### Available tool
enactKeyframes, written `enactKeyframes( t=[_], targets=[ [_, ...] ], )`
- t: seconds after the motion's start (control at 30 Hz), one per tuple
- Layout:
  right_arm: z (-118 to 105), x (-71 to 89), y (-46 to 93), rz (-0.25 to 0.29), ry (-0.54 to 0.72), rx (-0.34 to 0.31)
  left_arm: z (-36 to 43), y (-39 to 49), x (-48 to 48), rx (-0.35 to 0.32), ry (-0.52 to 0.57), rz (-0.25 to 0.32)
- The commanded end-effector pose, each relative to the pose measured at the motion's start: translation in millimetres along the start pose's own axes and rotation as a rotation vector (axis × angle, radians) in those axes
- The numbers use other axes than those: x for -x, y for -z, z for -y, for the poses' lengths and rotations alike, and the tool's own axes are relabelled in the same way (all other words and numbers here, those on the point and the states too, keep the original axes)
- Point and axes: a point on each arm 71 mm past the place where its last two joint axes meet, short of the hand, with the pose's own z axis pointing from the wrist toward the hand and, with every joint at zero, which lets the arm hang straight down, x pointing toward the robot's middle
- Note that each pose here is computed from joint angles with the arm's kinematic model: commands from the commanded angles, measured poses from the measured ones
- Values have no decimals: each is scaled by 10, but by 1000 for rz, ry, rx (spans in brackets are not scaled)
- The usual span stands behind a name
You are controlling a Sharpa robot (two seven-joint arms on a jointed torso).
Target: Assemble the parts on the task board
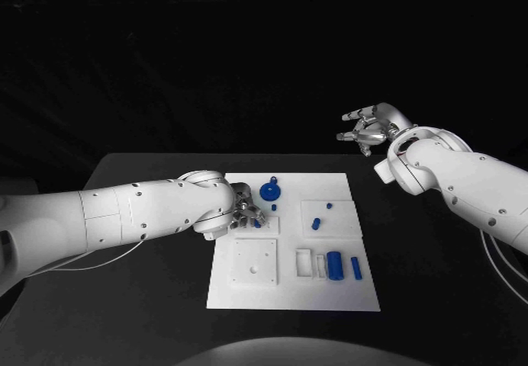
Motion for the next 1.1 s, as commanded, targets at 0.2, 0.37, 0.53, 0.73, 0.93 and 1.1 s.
enactKeyframes(
  t=[0.2,0.37,0.53,0.73,0.93,1.1],
  targets=[
    [-5,-12,3,-11,10,9,62,3,-57,-33,-28,-21],
    [0,-11,5,-11,10,9,43,2,-48,-30,-29,-18],
    [4,-10,6,-10,8,10,19,1,-34,-26,-31,-11],
    [10,-9,8,-8,6,10,-5,-3,-15,-22,-28,-1],
    [16,-13,10,-7,3,9,-25,-3,0,-21,-27,8],
    [25,-15,11,-7,2,8,-38,2,5,-21,-26,10]
  ],
)
